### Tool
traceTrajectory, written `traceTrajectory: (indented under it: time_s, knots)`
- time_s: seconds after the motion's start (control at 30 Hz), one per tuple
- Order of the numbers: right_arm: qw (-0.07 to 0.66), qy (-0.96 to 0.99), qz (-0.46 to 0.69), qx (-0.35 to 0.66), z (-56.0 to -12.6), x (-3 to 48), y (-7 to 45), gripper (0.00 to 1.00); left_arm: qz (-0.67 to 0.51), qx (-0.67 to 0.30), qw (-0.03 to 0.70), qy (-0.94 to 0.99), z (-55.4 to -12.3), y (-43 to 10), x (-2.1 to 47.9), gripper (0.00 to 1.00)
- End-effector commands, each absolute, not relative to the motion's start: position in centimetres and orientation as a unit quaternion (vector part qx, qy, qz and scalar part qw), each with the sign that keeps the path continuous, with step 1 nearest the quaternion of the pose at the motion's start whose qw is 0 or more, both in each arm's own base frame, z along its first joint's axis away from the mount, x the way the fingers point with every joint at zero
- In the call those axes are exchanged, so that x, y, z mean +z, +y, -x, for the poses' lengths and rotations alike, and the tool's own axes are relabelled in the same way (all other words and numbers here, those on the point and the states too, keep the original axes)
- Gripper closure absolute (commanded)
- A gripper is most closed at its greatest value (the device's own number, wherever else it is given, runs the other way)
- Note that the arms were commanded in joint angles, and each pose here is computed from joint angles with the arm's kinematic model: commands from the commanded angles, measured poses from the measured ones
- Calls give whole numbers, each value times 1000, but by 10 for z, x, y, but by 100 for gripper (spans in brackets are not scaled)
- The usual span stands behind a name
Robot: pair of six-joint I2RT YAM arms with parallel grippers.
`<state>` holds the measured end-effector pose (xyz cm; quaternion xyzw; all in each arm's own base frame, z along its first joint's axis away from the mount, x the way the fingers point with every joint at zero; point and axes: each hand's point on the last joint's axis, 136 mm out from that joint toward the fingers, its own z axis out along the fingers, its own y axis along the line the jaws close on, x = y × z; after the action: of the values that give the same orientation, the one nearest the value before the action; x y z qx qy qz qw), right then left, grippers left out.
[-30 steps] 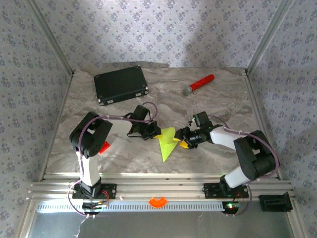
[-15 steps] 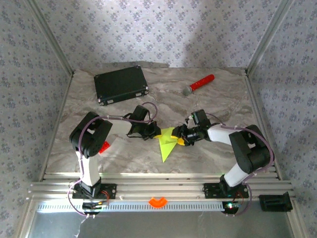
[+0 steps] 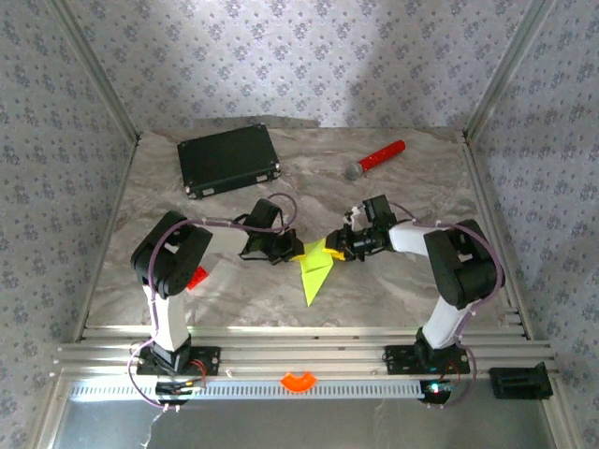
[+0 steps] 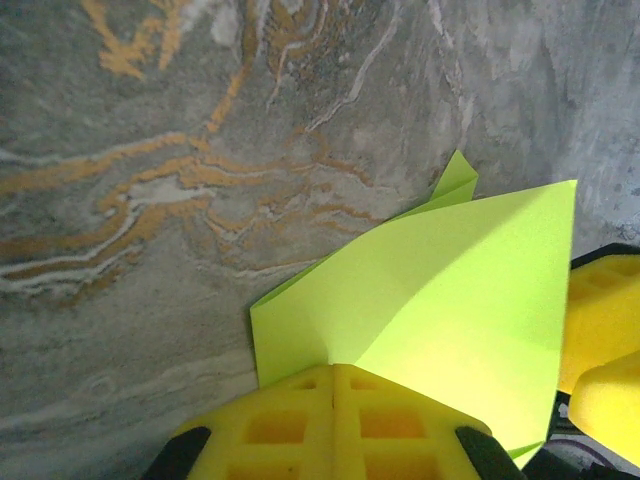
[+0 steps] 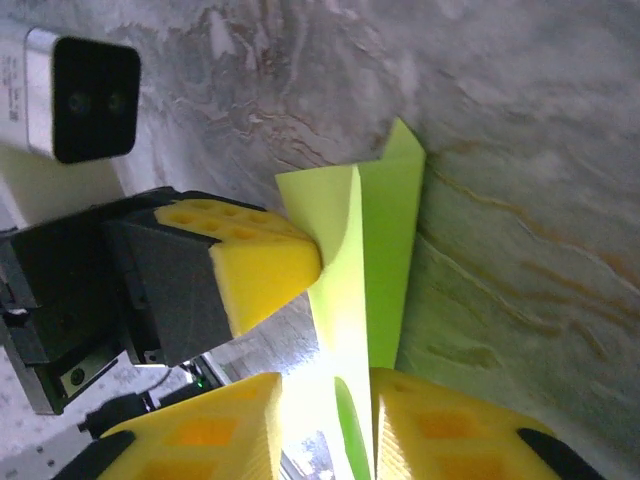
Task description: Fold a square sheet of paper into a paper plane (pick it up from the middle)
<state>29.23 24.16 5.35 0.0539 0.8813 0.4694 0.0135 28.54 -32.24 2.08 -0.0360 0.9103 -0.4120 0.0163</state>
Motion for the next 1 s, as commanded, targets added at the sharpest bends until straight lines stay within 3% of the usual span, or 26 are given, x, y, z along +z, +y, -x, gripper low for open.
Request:
traceTrajectory:
  time_s: [0.0,0.37,0.63,0.8,0.9,0.97]
  knots:
    - [-13,875,-28,483,-290,55,245,75,40,-388,-13,921,-269,-313,2,96]
    - [-42,883,1,468,-289,47,241,90,38,-393,-10,919,-269,-314,5,96]
    - [-49,880,6,473,-287,48,243,86,31,-404,-2,914,-273,-318,16,96]
    - [-53,881,6,469,-285,45,245,94,28,-413,4,910,-276,-322,22,95]
    - [-41,887,-6,460,-287,45,240,100,24,-420,19,907,-279,-322,33,91]
    - [-30,889,-29,456,-290,46,235,100,22,-418,39,908,-282,-319,44,82]
